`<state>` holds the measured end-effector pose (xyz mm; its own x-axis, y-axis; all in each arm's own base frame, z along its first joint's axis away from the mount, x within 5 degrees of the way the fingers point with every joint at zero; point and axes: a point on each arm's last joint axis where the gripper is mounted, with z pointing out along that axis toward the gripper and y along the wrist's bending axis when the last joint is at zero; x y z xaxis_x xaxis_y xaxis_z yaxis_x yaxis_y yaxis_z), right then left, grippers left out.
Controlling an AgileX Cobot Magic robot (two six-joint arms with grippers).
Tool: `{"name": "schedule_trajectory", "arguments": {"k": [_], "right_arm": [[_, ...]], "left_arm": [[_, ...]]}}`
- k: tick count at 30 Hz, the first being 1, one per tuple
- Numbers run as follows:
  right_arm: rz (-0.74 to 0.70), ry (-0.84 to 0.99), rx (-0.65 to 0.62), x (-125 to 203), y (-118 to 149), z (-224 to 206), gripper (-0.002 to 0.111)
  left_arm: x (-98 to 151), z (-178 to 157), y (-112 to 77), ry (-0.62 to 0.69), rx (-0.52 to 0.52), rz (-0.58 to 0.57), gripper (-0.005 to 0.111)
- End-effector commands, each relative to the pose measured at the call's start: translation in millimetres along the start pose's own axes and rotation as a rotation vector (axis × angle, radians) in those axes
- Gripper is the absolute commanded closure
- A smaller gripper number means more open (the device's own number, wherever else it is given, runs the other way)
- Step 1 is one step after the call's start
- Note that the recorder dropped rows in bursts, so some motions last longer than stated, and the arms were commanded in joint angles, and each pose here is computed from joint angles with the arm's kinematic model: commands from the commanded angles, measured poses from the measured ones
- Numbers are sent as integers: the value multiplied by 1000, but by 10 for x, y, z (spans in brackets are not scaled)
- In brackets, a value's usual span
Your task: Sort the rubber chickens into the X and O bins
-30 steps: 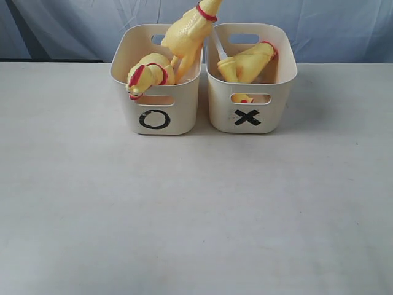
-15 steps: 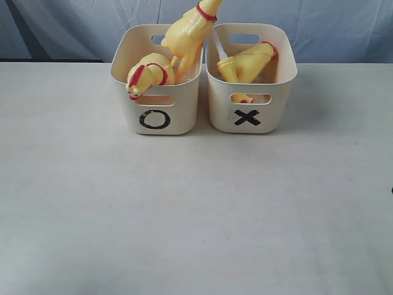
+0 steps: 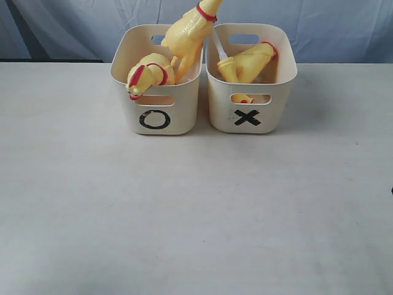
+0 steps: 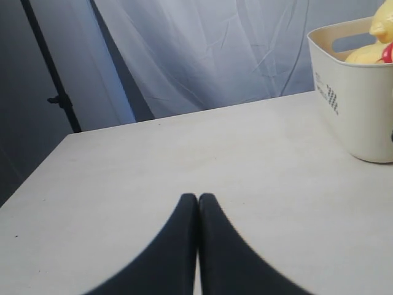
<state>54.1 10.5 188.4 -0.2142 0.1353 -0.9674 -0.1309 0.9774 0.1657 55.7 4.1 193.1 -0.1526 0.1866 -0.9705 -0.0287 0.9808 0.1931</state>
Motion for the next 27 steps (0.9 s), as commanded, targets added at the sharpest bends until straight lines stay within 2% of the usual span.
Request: {"name": "schedule_trajectory", "arguments": {"k": [1,27], "right_arm": [[-5,-5,7,3,-5,-2,36],[11,-9,2,-1,-1,-2,36]], "left_arm": [[6,-3,17,-2,-33,-7,107],[6,-3,17,-2,-33,-7,107]]}}
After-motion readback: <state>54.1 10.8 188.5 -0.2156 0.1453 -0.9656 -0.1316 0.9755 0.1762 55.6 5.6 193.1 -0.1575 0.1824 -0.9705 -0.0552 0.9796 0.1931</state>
